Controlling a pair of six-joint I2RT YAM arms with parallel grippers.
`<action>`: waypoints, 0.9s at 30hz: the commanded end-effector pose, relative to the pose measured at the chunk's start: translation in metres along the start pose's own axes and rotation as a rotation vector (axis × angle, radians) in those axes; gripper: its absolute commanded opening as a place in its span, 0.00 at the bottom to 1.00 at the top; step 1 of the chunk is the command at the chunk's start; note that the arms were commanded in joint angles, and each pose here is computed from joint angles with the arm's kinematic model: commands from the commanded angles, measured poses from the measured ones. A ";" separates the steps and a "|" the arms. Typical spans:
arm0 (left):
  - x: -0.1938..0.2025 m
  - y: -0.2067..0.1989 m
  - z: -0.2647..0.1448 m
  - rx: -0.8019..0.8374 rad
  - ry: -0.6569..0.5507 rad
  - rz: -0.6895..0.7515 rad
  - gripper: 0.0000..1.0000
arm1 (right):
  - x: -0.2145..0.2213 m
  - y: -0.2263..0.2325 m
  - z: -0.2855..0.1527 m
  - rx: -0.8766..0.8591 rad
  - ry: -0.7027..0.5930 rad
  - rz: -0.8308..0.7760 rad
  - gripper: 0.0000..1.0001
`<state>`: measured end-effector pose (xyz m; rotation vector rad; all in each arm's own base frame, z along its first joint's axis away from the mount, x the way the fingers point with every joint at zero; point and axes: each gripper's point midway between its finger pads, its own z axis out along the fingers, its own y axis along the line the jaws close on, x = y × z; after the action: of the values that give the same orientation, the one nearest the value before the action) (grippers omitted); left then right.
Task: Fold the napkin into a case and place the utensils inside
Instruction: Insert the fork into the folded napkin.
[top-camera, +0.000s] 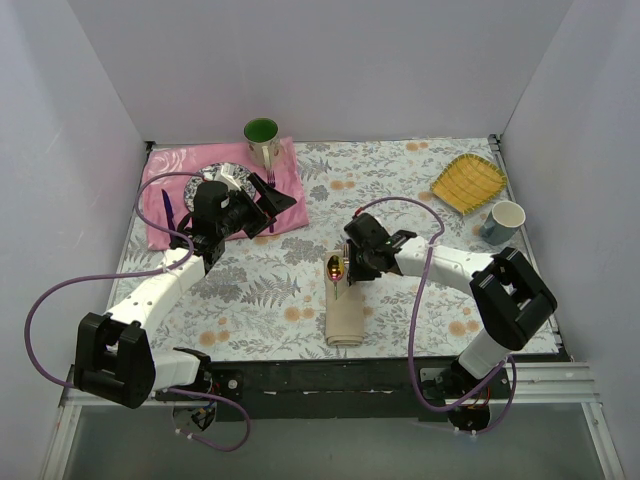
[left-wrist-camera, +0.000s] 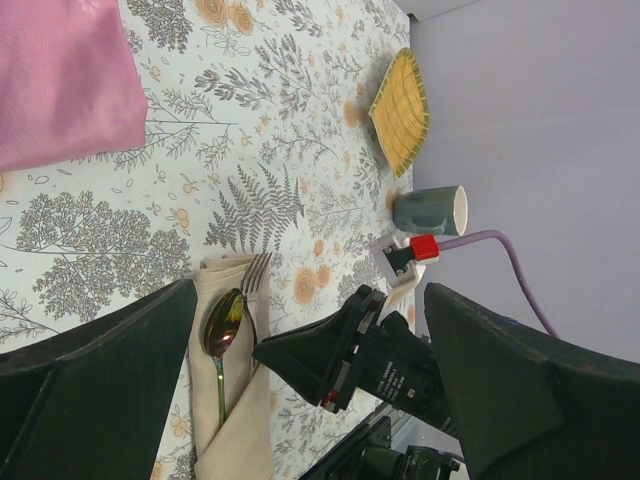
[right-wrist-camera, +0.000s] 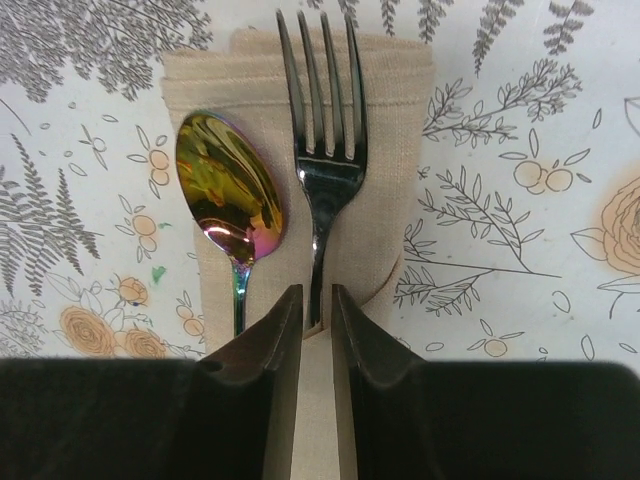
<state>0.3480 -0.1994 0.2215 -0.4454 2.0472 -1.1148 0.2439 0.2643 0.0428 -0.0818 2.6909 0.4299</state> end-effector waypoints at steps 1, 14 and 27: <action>-0.004 -0.010 -0.006 0.035 -0.012 0.015 0.98 | -0.041 0.019 -0.028 -0.031 -0.117 -0.031 0.26; -0.006 -0.013 -0.001 0.042 -0.003 0.023 0.98 | -0.131 0.021 -0.049 -0.111 -0.220 -0.284 0.12; -0.007 -0.010 0.003 0.030 -0.001 0.028 0.98 | -0.135 0.011 -0.005 -0.092 -0.167 -0.252 0.14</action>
<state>0.3500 -0.2030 0.2091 -0.4452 2.0852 -1.1203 0.3554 0.2613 0.0941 -0.3743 2.5063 0.4158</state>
